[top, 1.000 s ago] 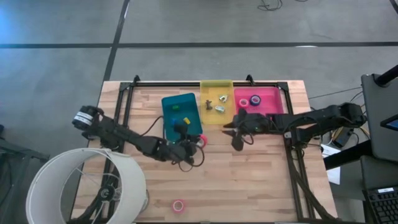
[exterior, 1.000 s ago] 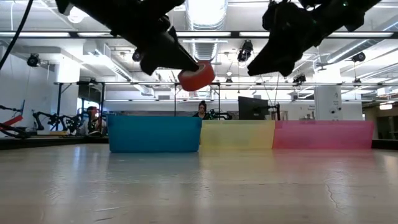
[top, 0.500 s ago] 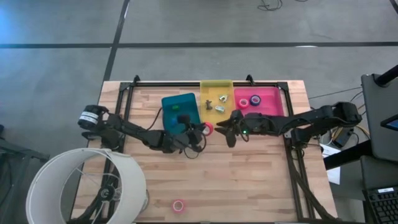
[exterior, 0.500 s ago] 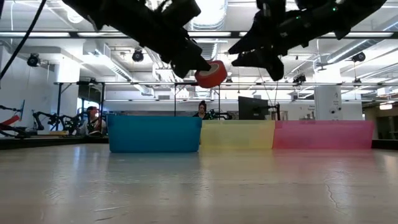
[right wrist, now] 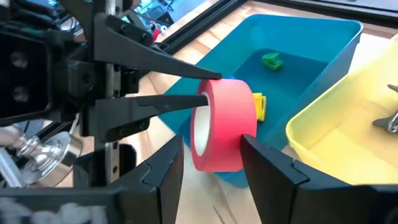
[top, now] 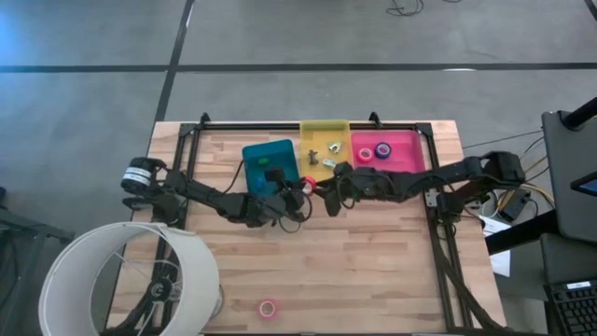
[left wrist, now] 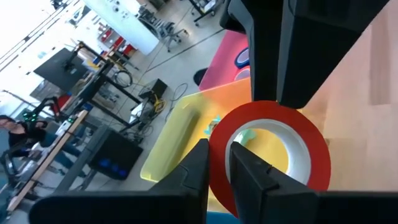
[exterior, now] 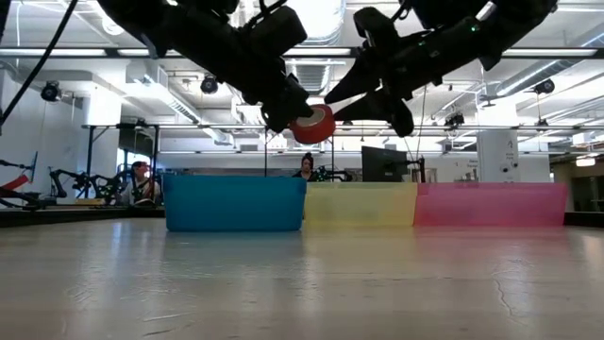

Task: Pick and place Stapler, Stapler remover, tape
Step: Put the red tape into the red bin

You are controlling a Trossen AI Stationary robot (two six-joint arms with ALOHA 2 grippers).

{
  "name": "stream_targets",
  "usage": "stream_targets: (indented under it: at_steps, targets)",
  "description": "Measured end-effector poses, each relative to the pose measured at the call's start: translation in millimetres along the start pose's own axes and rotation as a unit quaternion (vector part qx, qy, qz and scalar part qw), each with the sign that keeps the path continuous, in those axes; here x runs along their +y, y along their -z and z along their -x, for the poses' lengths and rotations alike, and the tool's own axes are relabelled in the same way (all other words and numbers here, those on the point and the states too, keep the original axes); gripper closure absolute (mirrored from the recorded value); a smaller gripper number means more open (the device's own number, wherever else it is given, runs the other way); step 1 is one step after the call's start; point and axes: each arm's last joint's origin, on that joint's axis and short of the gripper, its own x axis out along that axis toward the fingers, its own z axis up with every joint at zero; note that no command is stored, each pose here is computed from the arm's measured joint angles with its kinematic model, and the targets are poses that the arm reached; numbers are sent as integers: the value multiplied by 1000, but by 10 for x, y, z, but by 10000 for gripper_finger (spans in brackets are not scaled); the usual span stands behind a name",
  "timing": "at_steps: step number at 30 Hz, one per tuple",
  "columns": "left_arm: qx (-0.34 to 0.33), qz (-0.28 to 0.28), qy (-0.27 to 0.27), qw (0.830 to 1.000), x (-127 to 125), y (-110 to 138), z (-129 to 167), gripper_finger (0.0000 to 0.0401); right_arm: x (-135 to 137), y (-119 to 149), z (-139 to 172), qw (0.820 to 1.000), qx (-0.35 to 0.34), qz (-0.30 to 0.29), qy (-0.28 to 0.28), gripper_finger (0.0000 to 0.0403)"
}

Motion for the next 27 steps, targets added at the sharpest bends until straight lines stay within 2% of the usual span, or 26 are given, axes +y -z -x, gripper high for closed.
stream_targets:
  at_steps: [15, 22, 27]
  targets:
    - [-4, 15, -6, 1000, 1, -14, 11, 350, -52, -28, 41, 1000, 14, 16, 17, 243]
    - [-23, 52, 29, 998, -5, -66, 6, 350, -34, -44, 40, 1000, 7, 22, 10, 239]
    - [-28, 56, 38, 997, -8, -85, 2, 350, -32, -46, 40, 1000, 7, 24, 9, 243]
